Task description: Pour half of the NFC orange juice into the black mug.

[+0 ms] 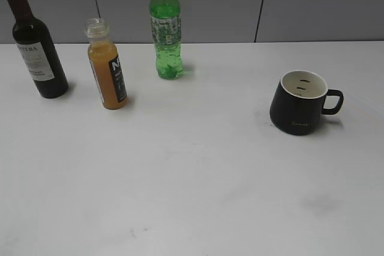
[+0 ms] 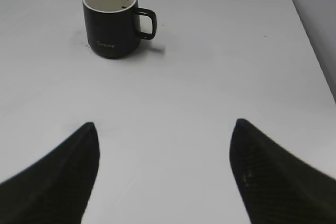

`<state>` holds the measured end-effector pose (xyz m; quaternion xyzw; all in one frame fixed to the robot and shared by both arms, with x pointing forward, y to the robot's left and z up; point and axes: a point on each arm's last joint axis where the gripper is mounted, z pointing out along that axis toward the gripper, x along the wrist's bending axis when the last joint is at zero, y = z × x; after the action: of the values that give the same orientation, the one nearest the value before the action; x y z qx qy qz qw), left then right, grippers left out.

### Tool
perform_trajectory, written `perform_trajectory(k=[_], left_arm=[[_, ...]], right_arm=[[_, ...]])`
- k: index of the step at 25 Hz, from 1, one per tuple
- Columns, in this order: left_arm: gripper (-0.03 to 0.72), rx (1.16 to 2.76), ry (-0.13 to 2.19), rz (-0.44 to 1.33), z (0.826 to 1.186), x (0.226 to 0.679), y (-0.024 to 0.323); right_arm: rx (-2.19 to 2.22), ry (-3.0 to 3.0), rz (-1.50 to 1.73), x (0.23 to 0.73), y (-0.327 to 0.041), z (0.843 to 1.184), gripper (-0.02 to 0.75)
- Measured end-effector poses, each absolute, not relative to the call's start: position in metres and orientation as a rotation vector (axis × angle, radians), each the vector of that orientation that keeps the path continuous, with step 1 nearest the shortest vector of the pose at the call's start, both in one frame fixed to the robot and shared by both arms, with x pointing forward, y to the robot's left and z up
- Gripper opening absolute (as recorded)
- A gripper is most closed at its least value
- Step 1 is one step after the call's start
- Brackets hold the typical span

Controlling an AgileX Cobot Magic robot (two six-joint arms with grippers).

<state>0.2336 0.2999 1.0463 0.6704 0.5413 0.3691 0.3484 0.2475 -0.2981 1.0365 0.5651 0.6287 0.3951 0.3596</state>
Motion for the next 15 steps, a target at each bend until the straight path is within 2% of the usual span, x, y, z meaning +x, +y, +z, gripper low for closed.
perform_trajectory(k=[6, 10, 15], left_arm=[[0.238, 1.738, 1.403, 0.957, 1.046, 0.234, 0.300], [0.238, 1.738, 1.403, 0.957, 1.046, 0.234, 0.300], [0.238, 1.738, 1.403, 0.957, 1.046, 0.234, 0.300]], right_arm=[[1.467, 1.607, 1.032, 0.247, -0.298, 1.038, 0.594], [1.410, 1.532, 1.101, 0.252, -0.298, 1.051, 0.672], [1.288, 1.402, 1.204, 0.273, -0.295, 1.068, 0.690]])
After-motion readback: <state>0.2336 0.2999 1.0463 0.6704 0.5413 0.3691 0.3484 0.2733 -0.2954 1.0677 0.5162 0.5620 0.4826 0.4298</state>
